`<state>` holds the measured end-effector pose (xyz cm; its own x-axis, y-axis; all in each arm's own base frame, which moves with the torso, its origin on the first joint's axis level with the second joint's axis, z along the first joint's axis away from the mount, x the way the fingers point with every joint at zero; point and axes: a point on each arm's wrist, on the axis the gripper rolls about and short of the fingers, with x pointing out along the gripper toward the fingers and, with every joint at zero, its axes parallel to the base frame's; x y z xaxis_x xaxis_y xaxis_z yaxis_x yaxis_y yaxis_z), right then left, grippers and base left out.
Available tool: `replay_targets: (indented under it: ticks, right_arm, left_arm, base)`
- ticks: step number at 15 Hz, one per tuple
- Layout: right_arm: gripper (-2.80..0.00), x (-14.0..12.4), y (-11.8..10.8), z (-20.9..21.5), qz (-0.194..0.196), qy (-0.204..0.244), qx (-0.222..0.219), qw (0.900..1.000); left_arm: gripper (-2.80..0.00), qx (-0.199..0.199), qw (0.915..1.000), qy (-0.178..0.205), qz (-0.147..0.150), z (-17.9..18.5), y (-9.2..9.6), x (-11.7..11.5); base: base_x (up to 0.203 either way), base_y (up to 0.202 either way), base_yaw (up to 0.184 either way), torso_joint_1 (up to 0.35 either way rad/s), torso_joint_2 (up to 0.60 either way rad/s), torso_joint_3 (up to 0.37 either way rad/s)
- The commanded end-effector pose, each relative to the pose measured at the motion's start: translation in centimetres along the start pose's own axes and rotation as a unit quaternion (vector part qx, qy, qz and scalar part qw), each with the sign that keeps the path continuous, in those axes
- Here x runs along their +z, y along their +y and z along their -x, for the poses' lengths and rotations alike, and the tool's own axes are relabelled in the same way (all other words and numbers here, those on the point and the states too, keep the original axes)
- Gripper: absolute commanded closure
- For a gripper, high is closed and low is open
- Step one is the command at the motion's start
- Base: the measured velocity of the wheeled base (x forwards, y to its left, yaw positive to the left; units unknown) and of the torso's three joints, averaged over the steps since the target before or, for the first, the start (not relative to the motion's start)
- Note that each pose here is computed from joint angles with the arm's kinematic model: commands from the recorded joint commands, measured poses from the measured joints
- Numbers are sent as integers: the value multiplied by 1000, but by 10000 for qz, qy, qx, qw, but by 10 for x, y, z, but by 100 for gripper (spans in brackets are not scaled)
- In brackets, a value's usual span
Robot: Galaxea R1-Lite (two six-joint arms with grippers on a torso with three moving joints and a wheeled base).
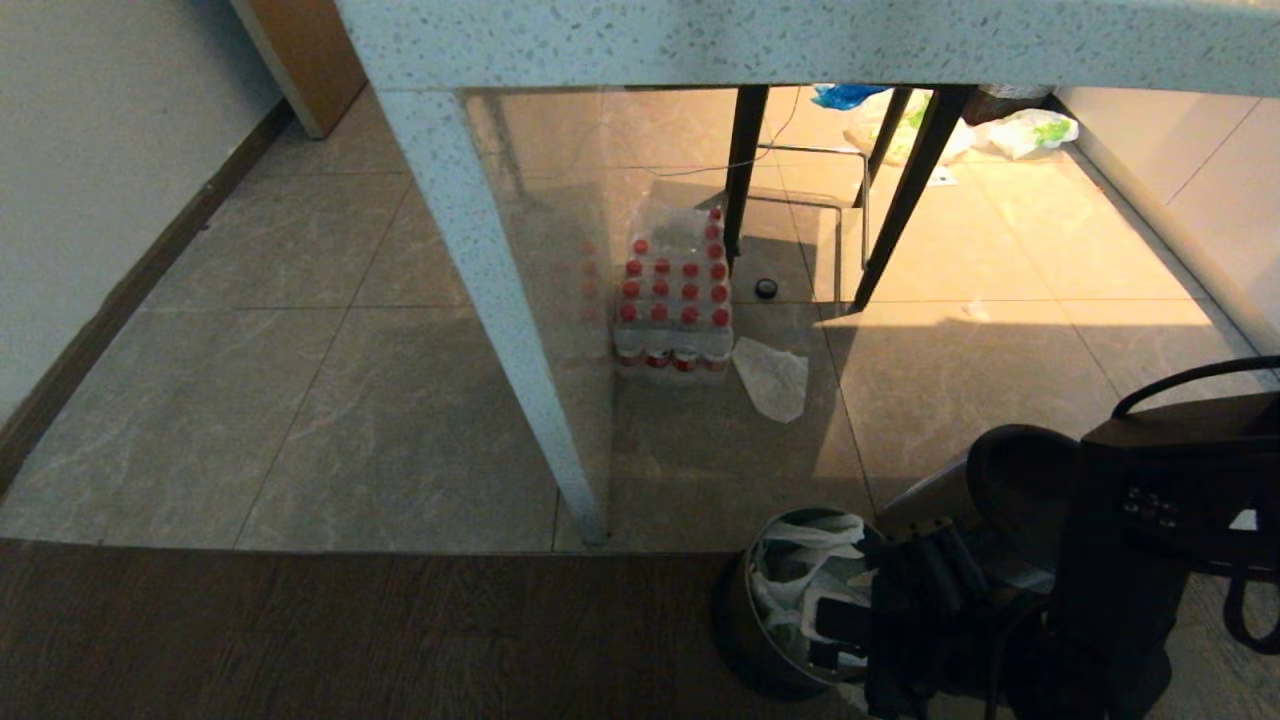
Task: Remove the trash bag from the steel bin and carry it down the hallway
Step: Pick up the trash bag
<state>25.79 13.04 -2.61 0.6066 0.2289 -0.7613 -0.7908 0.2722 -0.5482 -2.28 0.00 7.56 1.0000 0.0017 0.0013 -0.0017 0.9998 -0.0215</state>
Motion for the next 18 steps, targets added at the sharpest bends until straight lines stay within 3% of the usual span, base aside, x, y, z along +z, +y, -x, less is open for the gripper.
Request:
replay_targets:
  ticks: [1, 10, 14, 16, 18]
  right_arm:
    - [-280, -2, 3, -9, 52, 10, -14, 10000]
    - [-280, 8, -10, -11, 224, -559, -821, 9948]
    - [-280, 11, -15, -19, 37, -684, -820, 9943]
    - [-280, 15, -14, -26, -360, -1140, -402, 9920]
    - [-280, 15, -13, -32, -436, -1292, -202, 9905]
  left_arm:
    - [0, -1, 10000, 5, 0, 0, 0, 0]
    - [0, 3, 10000, 6, 0, 0, 0, 0]
    - [0, -1, 10000, 6, 0, 0, 0, 0]
    - [0, -1, 10000, -1, 0, 0, 0, 0]
    - [0, 7, 10000, -1, 0, 0, 0, 0]
  base:
    - [0, 0, 0, 0, 0, 0]
    - [0, 0, 0, 0, 0, 0]
    - [0, 0, 0, 0, 0, 0]
    - [0, 0, 0, 0, 0, 0]
    - [0, 0, 0, 0, 0, 0]
